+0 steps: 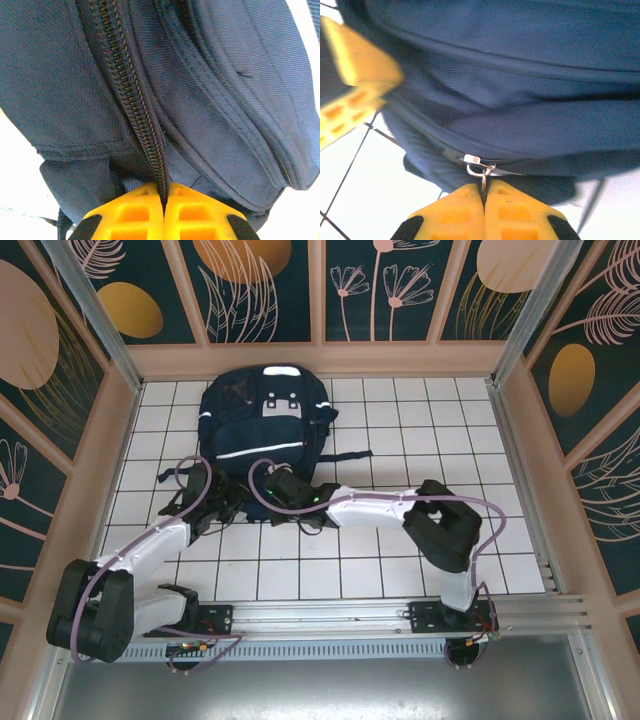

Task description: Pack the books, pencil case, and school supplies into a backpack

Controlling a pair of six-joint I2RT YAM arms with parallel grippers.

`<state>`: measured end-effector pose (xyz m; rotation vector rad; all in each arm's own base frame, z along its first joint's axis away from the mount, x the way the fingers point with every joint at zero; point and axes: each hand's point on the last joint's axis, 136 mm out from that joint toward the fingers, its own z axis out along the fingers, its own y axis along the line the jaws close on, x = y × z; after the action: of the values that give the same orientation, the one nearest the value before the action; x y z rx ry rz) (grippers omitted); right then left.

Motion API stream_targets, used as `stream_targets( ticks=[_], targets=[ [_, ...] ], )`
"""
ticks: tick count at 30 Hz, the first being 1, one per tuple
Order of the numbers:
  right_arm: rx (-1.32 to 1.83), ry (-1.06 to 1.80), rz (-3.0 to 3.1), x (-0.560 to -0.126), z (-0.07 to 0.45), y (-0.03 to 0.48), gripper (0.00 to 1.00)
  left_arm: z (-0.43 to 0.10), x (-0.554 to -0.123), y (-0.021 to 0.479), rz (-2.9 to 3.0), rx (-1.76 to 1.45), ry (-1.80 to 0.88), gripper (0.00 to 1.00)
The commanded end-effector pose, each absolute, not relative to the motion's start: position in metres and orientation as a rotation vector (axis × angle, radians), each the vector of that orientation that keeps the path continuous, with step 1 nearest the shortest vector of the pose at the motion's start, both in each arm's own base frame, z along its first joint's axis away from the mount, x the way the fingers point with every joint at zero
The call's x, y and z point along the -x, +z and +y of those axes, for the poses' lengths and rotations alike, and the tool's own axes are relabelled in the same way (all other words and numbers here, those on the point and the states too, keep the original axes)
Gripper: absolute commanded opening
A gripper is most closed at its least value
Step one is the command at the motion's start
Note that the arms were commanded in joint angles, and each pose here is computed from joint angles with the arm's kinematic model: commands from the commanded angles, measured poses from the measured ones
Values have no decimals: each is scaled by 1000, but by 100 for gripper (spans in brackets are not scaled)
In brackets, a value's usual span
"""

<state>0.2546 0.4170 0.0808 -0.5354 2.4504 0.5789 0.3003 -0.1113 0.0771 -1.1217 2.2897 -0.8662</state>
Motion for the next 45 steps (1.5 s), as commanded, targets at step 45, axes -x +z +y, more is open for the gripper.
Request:
stream_targets(
  ticks=[45],
  targets=[
    [-165,416,2391,-534,217,86,31,-63,-298,131,2290,819,-685,0]
  ],
)
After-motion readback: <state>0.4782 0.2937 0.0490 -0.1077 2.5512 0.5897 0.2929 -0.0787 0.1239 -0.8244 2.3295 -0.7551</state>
